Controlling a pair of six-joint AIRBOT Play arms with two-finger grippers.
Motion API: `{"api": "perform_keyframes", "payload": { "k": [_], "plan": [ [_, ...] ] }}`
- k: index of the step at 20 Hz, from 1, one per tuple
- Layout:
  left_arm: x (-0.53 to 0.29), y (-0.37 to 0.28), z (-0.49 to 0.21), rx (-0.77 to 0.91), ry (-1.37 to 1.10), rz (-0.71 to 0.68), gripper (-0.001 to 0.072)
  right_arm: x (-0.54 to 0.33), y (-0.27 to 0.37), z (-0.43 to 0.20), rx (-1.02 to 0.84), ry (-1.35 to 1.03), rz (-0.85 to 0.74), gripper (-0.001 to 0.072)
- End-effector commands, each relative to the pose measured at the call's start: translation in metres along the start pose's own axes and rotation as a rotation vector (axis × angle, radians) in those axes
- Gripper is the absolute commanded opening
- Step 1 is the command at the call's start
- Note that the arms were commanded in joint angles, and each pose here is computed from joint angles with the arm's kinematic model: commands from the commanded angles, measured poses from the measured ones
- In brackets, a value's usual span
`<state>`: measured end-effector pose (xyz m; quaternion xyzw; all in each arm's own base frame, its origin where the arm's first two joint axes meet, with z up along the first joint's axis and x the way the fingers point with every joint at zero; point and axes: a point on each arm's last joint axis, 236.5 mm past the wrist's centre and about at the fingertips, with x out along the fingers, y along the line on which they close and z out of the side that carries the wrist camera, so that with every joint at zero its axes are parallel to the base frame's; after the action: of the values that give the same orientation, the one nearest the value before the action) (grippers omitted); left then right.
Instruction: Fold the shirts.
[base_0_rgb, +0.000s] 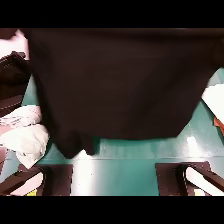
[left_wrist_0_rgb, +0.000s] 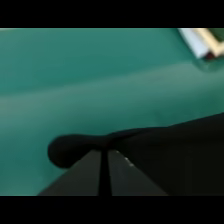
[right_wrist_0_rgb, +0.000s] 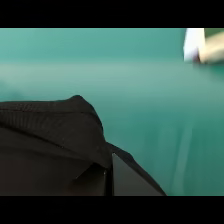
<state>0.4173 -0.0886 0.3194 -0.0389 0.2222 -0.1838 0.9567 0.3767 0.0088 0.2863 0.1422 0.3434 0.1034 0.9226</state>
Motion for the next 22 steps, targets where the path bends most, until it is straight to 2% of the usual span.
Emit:
{"api": "perform_keyframes", "payload": {
  "k": [1,5,6,7,8,9,14,18,22],
  "plan": [
    [0.106,0.013,-0.103,-0.07,0.263,-0.048,0.0022,0.093,-0.055,-0.05,0.058,0.229,-0.12,0.0019],
    [0.176,0.051,-0.143,-0.133,0.298,0.009,0.0023,0.156,-0.08,-0.057,0.142,0.311,-0.125,0.002],
    [0.179,0.061,-0.144,-0.146,0.295,0.024,0.0025,0.162,-0.082,-0.053,0.145,0.317,-0.124,0.0056],
    [0.176,0.069,-0.144,-0.157,0.295,0.037,0.0157,0.165,-0.083,-0.049,0.141,0.325,-0.122,0.0259],
    [0.171,0.077,-0.145,-0.169,0.302,0.047,0.0395,0.164,-0.083,-0.047,0.137,0.342,-0.12,0.032],
    [0.161,0.086,-0.15,-0.192,0.339,0.053,0.0433,0.16,-0.084,-0.048,0.138,0.368,-0.12,0.032],
    [0.1,0.099,-0.25,-0.357,0.669,0.043,0.0426,0.131,-0.072,-0.102,0.102,0.503,-0.098,0.032],
    [0.077,0.084,-0.328,-0.431,0.766,0.065,0.0427,0.109,-0.056,-0.151,0.108,0.535,-0.091,0.032],
    [0.075,0.072,-0.37,-0.511,0.811,0.055,0.0427,0.097,-0.042,-0.164,0.082,0.482,-0.084,0.0319]
  ]
}}
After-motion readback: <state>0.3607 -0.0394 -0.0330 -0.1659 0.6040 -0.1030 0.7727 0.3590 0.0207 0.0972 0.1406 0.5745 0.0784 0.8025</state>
